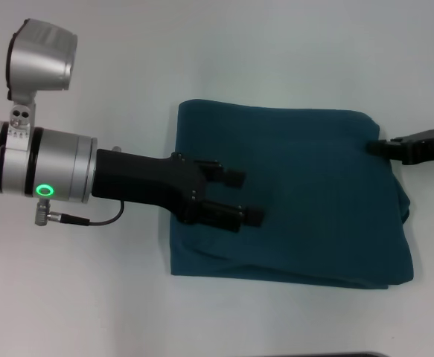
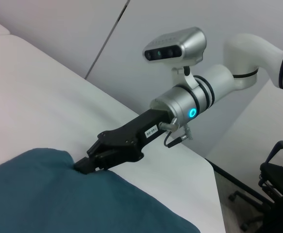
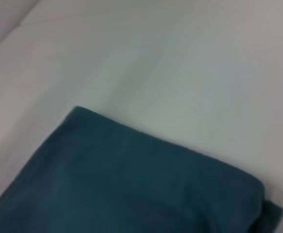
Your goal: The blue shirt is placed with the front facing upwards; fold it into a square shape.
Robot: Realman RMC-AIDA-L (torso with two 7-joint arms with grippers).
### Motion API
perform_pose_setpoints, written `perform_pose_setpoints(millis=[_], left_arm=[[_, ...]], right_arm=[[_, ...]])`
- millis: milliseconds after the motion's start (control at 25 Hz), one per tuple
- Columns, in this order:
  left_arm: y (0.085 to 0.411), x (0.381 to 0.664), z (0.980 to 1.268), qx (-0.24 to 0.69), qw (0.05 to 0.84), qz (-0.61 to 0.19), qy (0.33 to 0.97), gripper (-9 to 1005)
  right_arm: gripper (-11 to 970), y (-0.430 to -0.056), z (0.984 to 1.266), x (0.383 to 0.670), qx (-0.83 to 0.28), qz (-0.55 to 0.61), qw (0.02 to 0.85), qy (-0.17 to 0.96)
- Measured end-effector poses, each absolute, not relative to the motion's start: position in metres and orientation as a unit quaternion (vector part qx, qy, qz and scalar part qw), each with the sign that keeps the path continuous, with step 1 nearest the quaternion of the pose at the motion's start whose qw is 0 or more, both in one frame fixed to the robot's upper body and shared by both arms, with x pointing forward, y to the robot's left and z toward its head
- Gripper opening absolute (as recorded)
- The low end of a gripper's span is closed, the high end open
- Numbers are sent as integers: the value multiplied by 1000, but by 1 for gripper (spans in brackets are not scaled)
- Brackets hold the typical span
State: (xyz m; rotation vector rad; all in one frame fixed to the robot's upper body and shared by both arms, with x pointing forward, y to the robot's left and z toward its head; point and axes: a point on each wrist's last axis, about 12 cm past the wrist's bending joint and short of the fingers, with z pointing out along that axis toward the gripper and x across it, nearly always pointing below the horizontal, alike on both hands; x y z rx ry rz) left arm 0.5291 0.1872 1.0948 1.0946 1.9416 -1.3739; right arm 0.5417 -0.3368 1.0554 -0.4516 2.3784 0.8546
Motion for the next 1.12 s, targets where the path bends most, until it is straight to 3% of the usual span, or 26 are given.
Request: perform_pose_setpoints(millis=[280,680,1120], left_arm=[[187,529,1094,404,258,-507,717,886],[188,528,1094,402,260,-509,716,886],[186,529,1093,401,260,-508,717,887]], right_arm=[[21,-336,1056,544,-163,317,292,887],[21,-344,1080,534,-180,362,333,852],[20,-323,1059,537,-214,336,272,876]])
